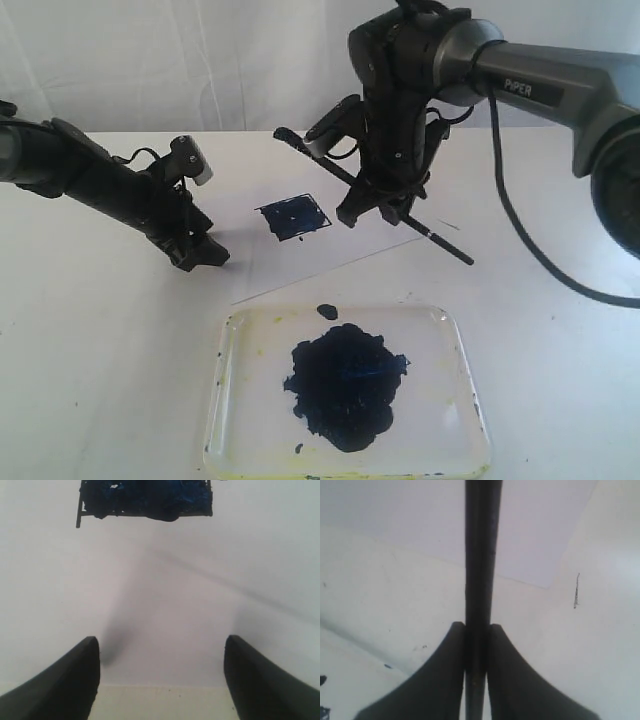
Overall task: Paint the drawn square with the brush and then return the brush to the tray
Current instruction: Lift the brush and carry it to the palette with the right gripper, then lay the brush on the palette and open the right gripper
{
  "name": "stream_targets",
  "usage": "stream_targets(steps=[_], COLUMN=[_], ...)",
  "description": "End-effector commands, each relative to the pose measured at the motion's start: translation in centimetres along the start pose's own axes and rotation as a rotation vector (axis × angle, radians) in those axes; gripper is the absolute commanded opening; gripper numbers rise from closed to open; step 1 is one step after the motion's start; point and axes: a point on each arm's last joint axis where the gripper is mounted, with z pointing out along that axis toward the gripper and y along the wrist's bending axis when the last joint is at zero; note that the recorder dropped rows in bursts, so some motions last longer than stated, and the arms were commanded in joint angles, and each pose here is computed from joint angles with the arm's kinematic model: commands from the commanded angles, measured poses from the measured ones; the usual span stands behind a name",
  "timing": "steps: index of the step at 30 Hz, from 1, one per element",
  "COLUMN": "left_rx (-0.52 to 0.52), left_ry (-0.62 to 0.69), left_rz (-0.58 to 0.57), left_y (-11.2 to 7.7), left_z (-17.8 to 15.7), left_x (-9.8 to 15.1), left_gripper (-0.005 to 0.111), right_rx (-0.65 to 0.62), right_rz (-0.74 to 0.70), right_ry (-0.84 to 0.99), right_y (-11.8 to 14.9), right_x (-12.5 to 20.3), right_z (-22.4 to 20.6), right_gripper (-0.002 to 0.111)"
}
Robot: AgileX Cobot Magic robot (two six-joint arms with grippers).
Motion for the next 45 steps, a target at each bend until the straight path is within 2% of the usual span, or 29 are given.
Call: stream_targets(steps=[1, 9, 15, 19, 23, 33, 42, 45], left_rx=[0.046, 0.026, 0.024, 0.024, 0.024, 0.024, 0.021, 0.021], left_ry=[0.082, 0.065, 0.064, 0.064, 0.064, 0.064, 0.065, 0.065], left_rz=[0.079, 0.093, 0.094, 0.094, 0.094, 0.094, 0.094, 0.094], left_y=[-0.7, -0.6, -0.6, -0.6, -0.6, -0.6, -0.5, -0.5], left_z=[1.1, 0.1, 0.1, 0.1, 0.1, 0.1, 0.1, 0.1], left_x=[1.6, 0.7, 0.7, 0.7, 0.7, 0.7, 0.7, 0.7], left_gripper=[0.072, 0.072, 0.072, 0.072, 0.072, 0.072, 0.072, 0.072], right_rx=[-0.035, -0.086, -0.111, -0.103, -0.100, -0.070, -0.089, -0.087], right_rz=[-0.125, -0.347, -0.677, -0.771, -0.815, -0.834, -0.882, -0.875], right_ry=[0.035, 0.122, 0.201, 0.308, 0.362, 0.292, 0.314, 0.314], right_y=[0.1, -0.1, 0.8, 1.1, 1.5, 1.8, 3.2, 3.2], right_x=[2.0, 7.2, 11.3, 13.3, 14.5, 14.0, 13.3, 13.3], right_z=[-0.7, -1.4, -1.9, -0.6, 0.9, 2.2, 3.6, 3.6], right_gripper=[0.000, 0.000, 0.000, 0.000, 0.000, 0.000, 0.000, 0.005])
